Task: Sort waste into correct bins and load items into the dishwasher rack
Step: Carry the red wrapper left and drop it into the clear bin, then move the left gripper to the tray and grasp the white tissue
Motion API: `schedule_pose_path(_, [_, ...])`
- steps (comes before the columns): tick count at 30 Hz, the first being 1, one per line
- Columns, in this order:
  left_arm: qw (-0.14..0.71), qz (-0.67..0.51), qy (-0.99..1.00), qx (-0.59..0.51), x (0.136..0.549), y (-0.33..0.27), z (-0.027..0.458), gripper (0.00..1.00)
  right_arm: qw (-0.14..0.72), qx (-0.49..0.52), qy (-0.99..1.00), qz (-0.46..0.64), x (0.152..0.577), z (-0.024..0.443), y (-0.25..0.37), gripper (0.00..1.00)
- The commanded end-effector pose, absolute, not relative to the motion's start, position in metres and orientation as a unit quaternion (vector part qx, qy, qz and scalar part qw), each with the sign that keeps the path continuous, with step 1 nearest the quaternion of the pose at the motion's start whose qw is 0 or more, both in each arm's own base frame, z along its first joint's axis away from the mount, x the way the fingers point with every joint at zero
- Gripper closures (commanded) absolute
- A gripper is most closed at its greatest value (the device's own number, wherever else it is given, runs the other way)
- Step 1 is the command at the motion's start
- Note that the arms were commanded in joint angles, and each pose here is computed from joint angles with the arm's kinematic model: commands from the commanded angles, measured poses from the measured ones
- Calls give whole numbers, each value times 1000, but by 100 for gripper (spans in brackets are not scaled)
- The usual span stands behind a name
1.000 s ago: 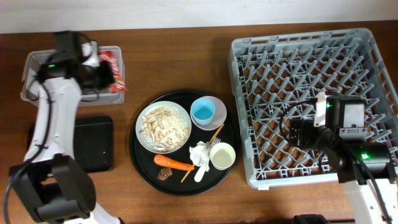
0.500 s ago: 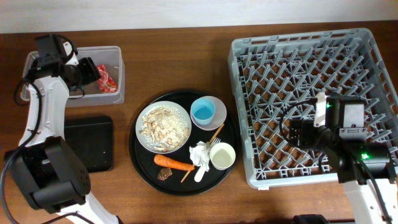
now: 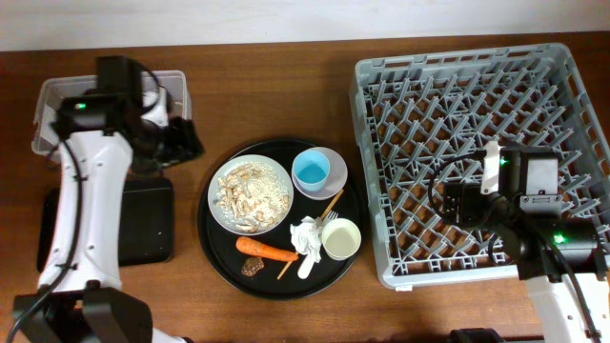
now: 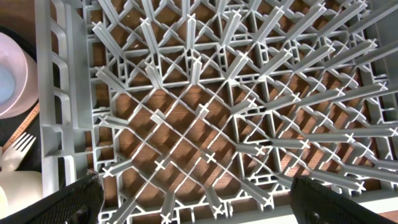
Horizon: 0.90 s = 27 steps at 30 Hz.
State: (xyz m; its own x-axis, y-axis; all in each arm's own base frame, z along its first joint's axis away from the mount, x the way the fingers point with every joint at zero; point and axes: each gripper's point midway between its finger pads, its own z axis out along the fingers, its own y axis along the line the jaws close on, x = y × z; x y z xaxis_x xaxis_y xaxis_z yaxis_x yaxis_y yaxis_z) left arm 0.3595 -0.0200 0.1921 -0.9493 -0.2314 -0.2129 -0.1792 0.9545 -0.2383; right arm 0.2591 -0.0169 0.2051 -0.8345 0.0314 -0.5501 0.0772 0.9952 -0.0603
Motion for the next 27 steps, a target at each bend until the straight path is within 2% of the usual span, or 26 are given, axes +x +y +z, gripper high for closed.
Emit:
schedule_pose_path(1, [65, -116, 989, -66, 335, -58, 180, 29, 296, 32, 953, -44, 261, 213, -18, 1])
schedule_pose_path(7, [-12, -107, 993, -54, 296, -95, 160, 29, 293, 32, 954, -44, 260, 212, -18, 1])
schedule_pose_path(12, [-9, -89, 995, -51, 292, -111, 154, 29, 292, 32, 955, -44, 260, 212, -18, 1])
schedule_pose_path(17, [38, -99, 994, -34, 311, -131, 156, 28, 293, 32, 955, -44, 260, 212, -18, 1])
schedule_pose_path(22, [132, -136, 982, 1, 351, -165, 166, 28, 293, 32, 955, -44, 260, 212, -18, 1])
schedule_pose_path(27, [153, -146, 977, 11, 365, -178, 163, 28, 290, 32, 956, -44, 258, 211, -18, 1])
